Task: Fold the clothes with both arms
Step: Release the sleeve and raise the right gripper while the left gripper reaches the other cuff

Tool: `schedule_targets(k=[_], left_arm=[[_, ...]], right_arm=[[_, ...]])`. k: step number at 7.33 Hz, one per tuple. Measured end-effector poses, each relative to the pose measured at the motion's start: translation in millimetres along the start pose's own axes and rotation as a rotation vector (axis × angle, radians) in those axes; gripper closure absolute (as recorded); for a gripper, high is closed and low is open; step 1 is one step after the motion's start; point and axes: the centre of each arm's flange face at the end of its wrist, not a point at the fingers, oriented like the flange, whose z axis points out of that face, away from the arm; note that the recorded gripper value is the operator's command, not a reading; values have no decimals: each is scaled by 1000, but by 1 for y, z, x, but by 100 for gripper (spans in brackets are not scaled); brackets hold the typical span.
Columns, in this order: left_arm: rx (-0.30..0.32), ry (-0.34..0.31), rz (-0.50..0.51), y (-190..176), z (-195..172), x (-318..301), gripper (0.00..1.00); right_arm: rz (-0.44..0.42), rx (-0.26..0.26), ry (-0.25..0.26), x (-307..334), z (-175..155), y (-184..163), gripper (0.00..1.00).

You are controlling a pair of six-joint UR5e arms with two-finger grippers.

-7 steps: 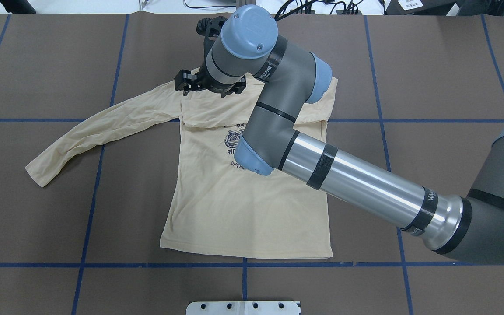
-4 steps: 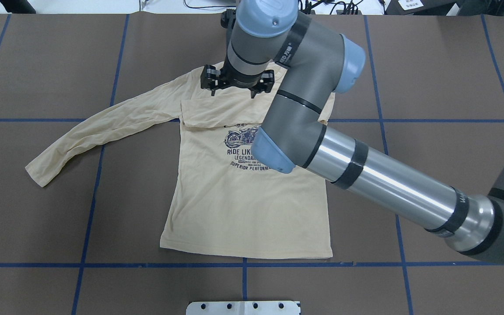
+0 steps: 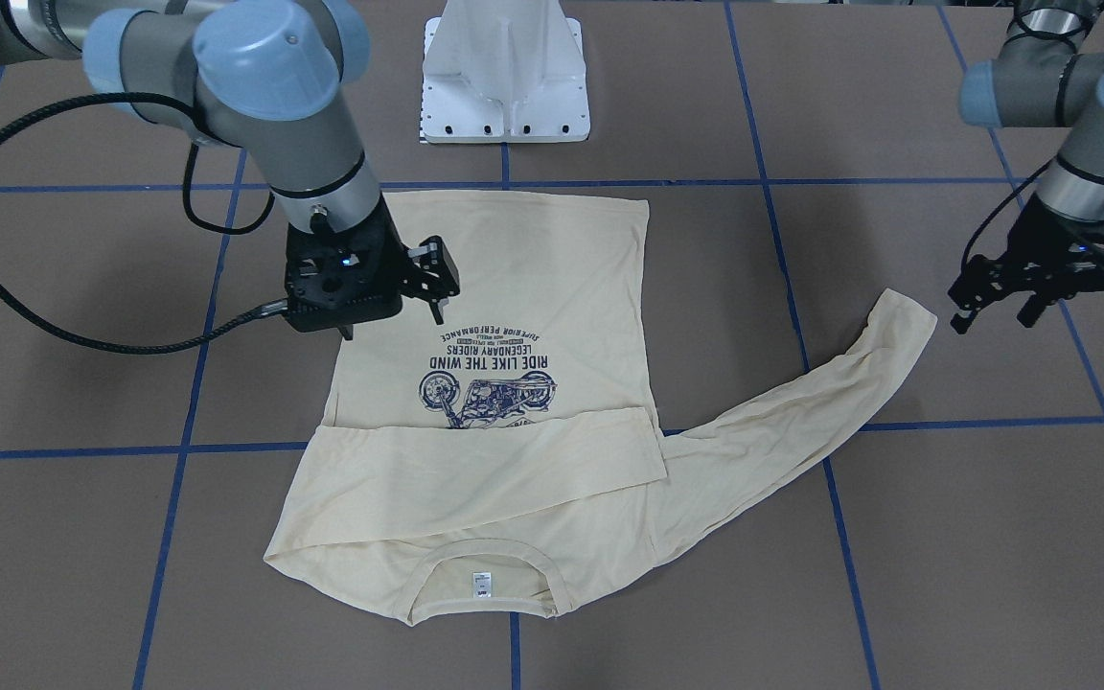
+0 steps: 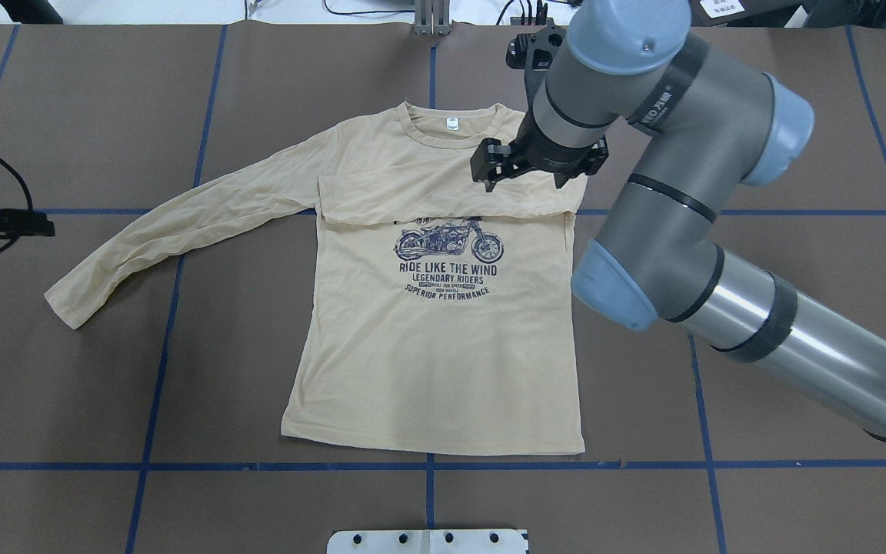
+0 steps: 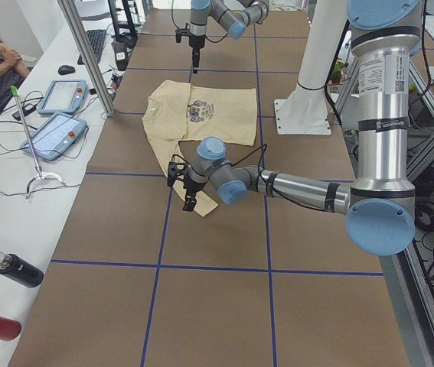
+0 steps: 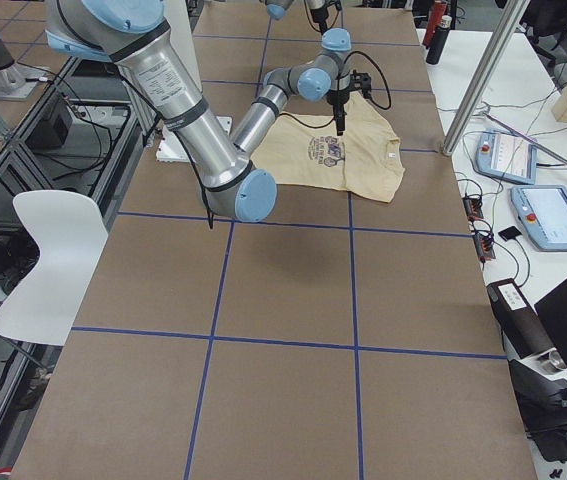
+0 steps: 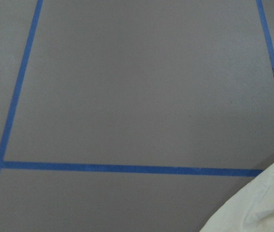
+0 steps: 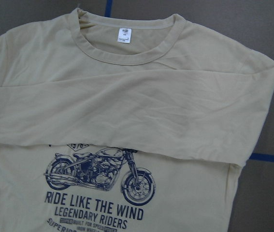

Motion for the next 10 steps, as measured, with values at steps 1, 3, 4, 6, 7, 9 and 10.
schedule_targets(k=[1, 3, 4, 6, 7, 9, 10], left_arm=[[-10, 0, -34, 25, 13, 9, 4], [-18, -17, -57, 46, 27, 9, 7], [-21, -32, -60, 50, 34, 5, 11], [-27, -49, -59, 54, 41, -1, 22], [-27, -52, -60, 54, 42, -2, 22], [-29, -58, -59, 55, 44, -3, 22], [-30, -59, -58, 56, 45, -3, 22]], right_arm=[[-8, -5, 4, 18, -8, 7, 0], [-16, -6, 6, 30, -14, 13, 0], [-17, -6, 6, 31, -15, 13, 0], [-17, -4, 6, 32, -16, 13, 0], [-17, -4, 6, 32, -16, 13, 0], [-17, -5, 7, 32, -15, 13, 0], [-17, -6, 8, 33, -15, 13, 0]])
